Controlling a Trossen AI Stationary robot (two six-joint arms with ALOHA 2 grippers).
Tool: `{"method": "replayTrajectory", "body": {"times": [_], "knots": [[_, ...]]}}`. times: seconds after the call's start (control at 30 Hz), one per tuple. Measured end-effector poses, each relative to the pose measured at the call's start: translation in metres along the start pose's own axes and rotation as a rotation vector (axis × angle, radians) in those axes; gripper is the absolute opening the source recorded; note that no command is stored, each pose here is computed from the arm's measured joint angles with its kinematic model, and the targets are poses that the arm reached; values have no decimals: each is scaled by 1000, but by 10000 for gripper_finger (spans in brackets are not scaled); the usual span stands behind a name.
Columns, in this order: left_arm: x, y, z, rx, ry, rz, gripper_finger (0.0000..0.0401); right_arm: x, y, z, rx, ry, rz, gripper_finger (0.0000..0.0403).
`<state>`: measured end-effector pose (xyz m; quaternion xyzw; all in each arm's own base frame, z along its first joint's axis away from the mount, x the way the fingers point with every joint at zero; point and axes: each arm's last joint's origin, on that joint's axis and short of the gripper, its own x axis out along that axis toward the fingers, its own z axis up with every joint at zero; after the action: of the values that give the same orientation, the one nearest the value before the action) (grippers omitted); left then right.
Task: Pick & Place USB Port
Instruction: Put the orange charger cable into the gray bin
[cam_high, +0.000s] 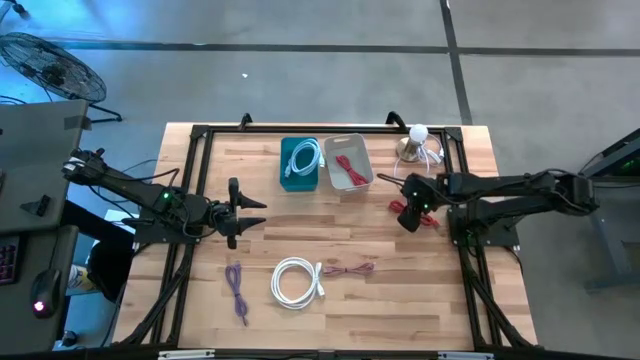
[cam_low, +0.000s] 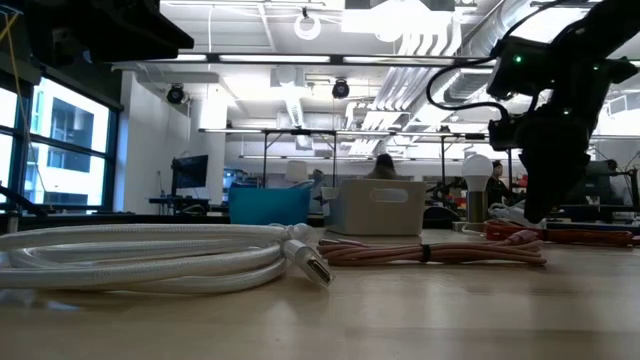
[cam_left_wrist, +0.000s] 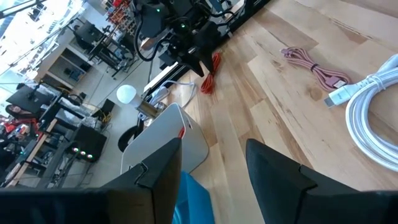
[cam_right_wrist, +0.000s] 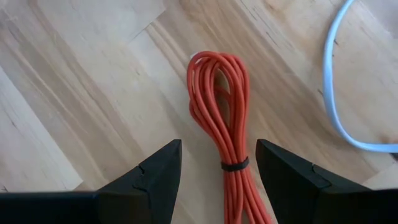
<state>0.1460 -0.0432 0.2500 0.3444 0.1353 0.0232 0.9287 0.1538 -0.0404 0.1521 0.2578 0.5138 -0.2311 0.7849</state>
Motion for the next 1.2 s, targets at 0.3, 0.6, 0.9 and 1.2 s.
{"method": "replayTrajectory", "body": {"times": [0.3,0.6,0.9,1.2], "knots": [[0,0,0,0,0,0,175,0,-2,1,2,5,13,199],[0,-1,0,-4,-16,-22,175,0,-2,1,2,11,26,199],[0,-1,0,-15,-15,-22,175,0,-2,1,2,15,33,199],[0,-1,0,-20,-15,-22,175,1,-2,0,2,25,32,199]]}}
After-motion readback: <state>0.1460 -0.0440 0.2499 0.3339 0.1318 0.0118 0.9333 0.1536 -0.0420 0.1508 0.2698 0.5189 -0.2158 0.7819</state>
